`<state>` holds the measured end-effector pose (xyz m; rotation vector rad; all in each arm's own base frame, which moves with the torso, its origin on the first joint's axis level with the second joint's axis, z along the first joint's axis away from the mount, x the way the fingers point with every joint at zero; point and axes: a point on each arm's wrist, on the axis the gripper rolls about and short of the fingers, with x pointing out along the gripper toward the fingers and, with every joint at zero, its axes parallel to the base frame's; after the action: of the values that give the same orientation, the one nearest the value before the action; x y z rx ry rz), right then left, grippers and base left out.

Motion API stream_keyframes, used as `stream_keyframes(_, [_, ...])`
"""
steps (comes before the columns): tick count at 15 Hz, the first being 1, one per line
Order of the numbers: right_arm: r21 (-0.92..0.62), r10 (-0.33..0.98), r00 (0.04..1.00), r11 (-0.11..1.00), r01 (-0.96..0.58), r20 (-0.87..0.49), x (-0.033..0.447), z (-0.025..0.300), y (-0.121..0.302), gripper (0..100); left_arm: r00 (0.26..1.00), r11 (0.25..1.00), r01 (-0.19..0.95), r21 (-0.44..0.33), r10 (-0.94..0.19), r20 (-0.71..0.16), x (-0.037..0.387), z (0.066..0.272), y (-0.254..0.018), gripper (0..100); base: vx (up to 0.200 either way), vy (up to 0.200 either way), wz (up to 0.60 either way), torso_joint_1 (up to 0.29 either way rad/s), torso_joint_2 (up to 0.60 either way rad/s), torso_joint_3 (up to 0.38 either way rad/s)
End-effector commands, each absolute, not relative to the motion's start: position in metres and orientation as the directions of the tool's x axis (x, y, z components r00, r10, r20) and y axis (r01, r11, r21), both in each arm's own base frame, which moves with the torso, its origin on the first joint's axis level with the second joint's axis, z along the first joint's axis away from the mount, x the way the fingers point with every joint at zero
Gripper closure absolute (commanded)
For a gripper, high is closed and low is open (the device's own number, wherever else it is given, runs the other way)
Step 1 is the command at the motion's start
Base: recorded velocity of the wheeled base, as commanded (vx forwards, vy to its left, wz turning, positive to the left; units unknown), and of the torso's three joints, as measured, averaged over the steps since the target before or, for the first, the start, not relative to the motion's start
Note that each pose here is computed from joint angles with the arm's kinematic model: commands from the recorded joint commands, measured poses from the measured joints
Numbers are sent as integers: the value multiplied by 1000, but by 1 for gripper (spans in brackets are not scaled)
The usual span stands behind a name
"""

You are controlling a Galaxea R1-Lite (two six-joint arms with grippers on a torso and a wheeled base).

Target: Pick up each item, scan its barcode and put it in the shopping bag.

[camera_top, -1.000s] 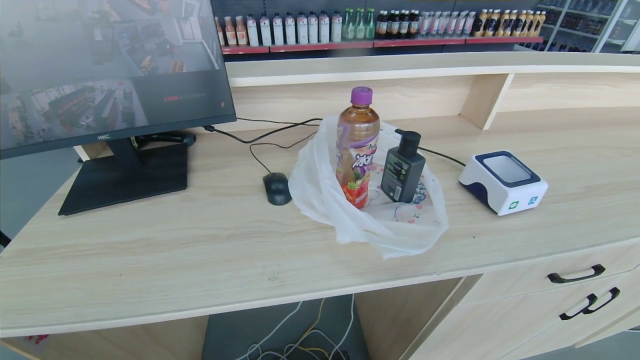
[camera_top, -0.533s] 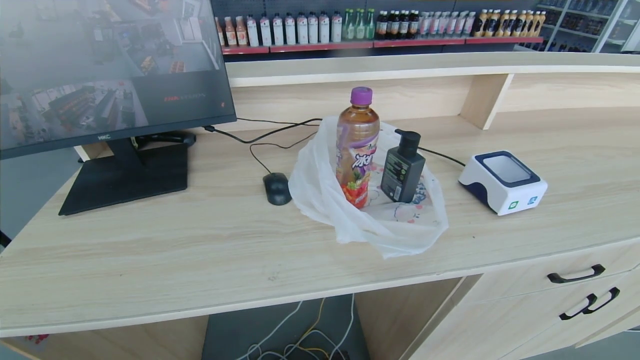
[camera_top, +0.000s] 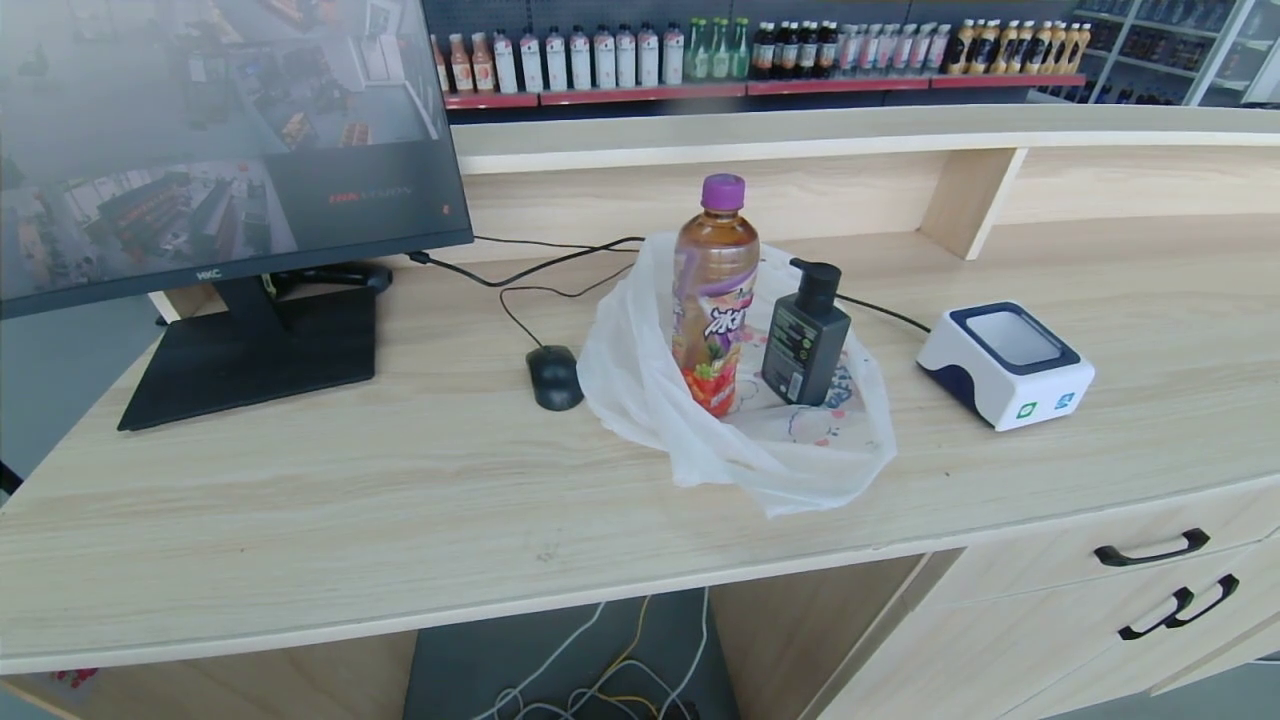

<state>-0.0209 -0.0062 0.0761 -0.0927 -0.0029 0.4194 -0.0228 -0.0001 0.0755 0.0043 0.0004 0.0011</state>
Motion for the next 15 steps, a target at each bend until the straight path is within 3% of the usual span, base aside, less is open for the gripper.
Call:
stream_keyframes(1, [-87,216,970,970,-227,-112,-14,78,-2,0,1000,1000,-2,5,2,0,-23,75,0,0,0,0,0,0,0,0])
stream_keyframes(3, [-86,53,984,994,-69,-171,-10,79,1,0,1000,1000,-2,5,2,0,-23,75,0,0,0,0,0,0,0,0])
stream_keyframes(4, [-88,49,987,994,-63,-154,-11,79,1,0,1000,1000,-2,5,2,0,-23,75,0,0,0,0,0,0,0,0])
stream_keyframes(6, [-92,41,999,995,-41,2,-23,76,1,0,1000,1000,-2,5,2,0,-23,75,0,0,0,0,0,0,0,0])
stream_keyframes(15, [-46,40,999,998,-40,-2,-23,76,1,0,1000,1000,2,21,-2,0,-23,75,0,0,0,0,0,0,0,0])
